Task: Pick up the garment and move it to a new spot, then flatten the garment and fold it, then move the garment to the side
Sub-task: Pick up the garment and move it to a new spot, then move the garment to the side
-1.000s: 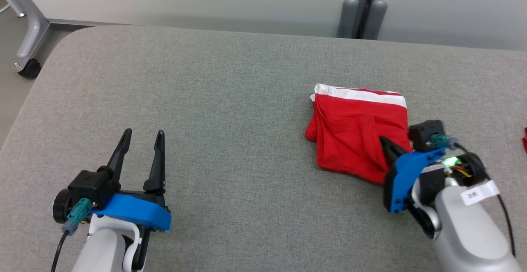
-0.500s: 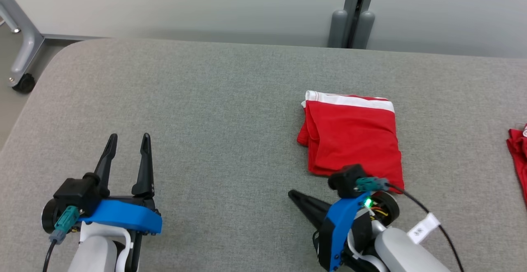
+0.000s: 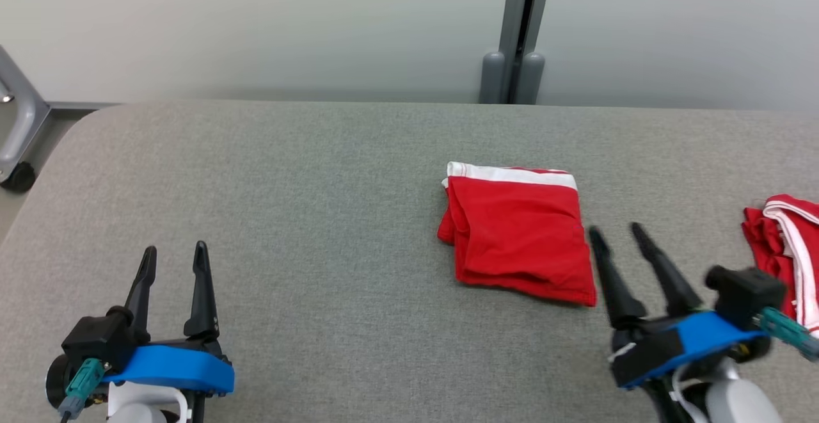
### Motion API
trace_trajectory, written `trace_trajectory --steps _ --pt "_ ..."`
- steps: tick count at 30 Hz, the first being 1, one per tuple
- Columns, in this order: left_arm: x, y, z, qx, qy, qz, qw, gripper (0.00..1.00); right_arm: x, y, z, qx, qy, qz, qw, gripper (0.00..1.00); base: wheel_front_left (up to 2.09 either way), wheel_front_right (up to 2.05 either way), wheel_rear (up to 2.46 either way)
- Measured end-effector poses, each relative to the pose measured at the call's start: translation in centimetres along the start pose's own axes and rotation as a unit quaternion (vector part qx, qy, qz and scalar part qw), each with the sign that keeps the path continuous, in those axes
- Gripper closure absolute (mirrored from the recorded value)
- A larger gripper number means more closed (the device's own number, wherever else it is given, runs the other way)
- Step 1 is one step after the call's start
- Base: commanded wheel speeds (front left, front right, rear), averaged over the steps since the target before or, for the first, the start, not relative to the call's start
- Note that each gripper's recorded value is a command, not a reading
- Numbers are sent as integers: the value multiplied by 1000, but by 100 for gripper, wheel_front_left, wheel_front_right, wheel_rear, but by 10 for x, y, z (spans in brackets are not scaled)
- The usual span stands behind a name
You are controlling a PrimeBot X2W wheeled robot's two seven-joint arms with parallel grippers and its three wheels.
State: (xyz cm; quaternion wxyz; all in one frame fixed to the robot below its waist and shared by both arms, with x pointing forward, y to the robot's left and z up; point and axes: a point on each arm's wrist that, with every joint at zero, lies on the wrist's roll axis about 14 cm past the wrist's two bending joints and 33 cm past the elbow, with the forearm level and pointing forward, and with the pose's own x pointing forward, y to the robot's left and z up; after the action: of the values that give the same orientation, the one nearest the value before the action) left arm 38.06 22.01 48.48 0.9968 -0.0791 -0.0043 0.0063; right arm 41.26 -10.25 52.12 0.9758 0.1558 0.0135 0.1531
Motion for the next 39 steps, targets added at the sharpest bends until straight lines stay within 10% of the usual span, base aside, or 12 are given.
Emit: trace_trajectory --steps 15,39 --pt "-3 -12 -6 8 8 -19 1000 0 -55 -77 23 -61 -22 -136 989 0 0 0 0" --pt "-4 -25 -18 5 27 -38 999 0 -69 -84 -2 -40 12 -148 988 0 0 0 0"
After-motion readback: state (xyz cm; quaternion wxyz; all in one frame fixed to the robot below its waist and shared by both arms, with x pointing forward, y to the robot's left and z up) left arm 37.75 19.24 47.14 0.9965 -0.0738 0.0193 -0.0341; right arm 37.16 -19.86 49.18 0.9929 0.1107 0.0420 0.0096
